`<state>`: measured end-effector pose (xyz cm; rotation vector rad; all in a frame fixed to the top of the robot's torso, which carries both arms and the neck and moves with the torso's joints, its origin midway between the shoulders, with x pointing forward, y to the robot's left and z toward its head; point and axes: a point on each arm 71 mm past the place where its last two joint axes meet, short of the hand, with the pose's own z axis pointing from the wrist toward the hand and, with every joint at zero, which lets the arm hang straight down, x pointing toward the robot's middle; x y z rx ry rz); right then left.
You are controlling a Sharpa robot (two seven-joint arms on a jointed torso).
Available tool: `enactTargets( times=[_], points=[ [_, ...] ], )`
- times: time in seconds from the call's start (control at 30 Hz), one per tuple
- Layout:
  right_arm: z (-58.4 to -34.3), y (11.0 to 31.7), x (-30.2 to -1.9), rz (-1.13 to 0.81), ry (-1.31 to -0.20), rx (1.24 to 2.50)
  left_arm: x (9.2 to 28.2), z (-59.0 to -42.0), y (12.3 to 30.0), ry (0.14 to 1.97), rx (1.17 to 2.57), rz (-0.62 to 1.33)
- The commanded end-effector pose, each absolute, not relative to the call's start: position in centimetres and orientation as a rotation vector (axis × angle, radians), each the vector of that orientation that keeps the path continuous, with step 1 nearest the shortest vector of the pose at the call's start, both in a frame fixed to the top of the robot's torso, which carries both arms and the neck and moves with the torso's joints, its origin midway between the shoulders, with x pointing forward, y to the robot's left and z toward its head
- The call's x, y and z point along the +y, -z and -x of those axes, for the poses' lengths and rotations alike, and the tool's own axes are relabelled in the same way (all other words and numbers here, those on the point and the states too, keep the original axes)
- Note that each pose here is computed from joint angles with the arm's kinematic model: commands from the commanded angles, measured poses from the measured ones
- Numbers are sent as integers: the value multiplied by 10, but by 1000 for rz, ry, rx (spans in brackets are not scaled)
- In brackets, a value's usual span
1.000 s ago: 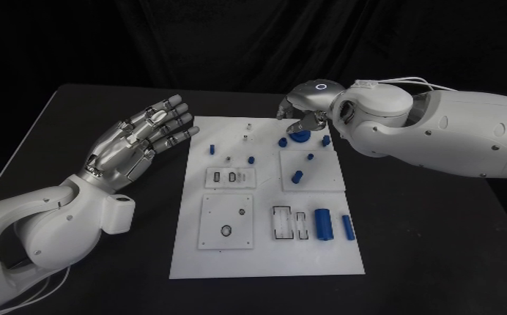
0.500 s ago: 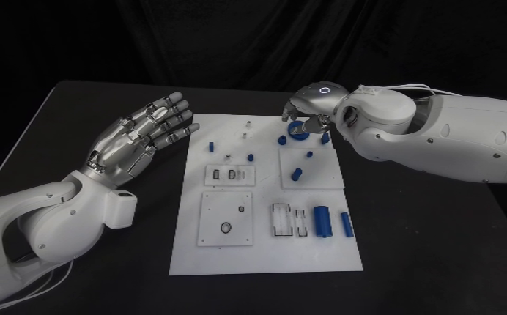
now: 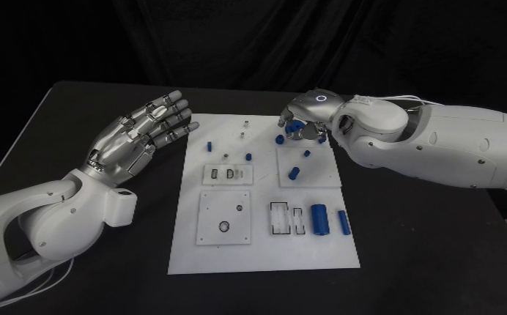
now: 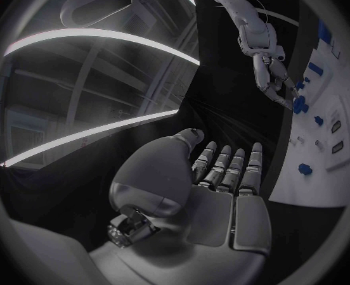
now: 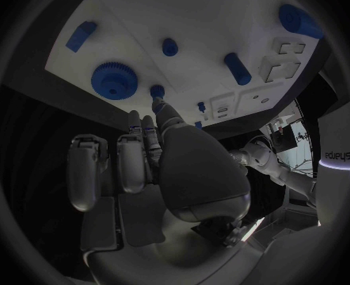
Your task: Assemble the parts on the task board
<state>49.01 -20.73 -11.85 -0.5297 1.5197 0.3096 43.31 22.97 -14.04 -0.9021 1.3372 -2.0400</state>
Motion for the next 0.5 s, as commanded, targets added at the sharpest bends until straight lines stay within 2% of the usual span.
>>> enactTargets(
  times=[0.03,0.5],
  points=[
    [-490,120,-205,525,-343,1485,234,-431,127,2151,1119,804],
    [-494,135,-199,535,-370,1523,234,-433,128,2155,1133,806]
  ],
)
